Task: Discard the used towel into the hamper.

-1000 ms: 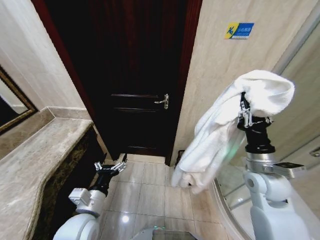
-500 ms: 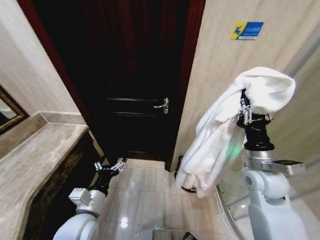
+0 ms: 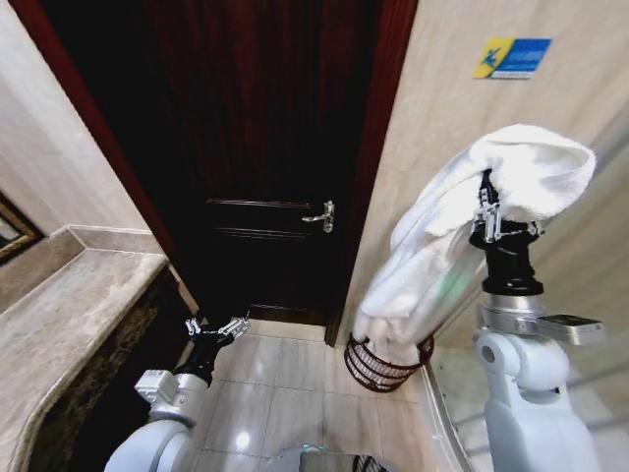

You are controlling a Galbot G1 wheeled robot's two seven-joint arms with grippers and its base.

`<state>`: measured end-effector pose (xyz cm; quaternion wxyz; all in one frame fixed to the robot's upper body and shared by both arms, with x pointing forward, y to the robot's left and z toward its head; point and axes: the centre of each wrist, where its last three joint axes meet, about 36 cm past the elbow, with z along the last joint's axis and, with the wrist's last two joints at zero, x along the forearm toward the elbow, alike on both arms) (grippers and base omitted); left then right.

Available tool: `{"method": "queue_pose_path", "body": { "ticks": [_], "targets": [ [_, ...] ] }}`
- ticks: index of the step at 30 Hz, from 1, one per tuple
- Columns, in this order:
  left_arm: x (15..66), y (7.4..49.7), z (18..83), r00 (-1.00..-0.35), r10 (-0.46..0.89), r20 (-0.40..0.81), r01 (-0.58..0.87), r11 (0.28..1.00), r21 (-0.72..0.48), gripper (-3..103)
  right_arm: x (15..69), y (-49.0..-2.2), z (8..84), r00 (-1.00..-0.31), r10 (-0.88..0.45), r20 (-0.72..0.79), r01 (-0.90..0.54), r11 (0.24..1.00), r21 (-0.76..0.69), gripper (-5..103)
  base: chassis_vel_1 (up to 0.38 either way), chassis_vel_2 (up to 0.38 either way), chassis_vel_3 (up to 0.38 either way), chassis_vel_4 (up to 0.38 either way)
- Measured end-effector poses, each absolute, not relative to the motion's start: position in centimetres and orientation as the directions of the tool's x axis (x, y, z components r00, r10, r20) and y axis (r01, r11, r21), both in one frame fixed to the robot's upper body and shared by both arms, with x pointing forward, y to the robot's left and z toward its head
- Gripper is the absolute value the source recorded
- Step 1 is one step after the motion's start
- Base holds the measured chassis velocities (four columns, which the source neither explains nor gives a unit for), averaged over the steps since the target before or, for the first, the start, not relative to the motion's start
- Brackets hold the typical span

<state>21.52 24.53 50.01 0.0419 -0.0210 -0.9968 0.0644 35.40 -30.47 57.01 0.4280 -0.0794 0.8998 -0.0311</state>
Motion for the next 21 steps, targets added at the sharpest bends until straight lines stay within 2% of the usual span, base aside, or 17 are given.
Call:
{"method": "queue_pose_path", "body": {
  "ticks": [21],
  "targets": [
    [21.5, 24.5, 50.0, -0.996, 0.047, 0.081, 0.037, 0.991, -0.13, 100, 37.9, -32.4, 54.6, -0.639, -0.2, -0.743, -0.152, 0.979, -0.133, 18, -0.073, -0.067, -0.069, -0.079]
  ]
}}
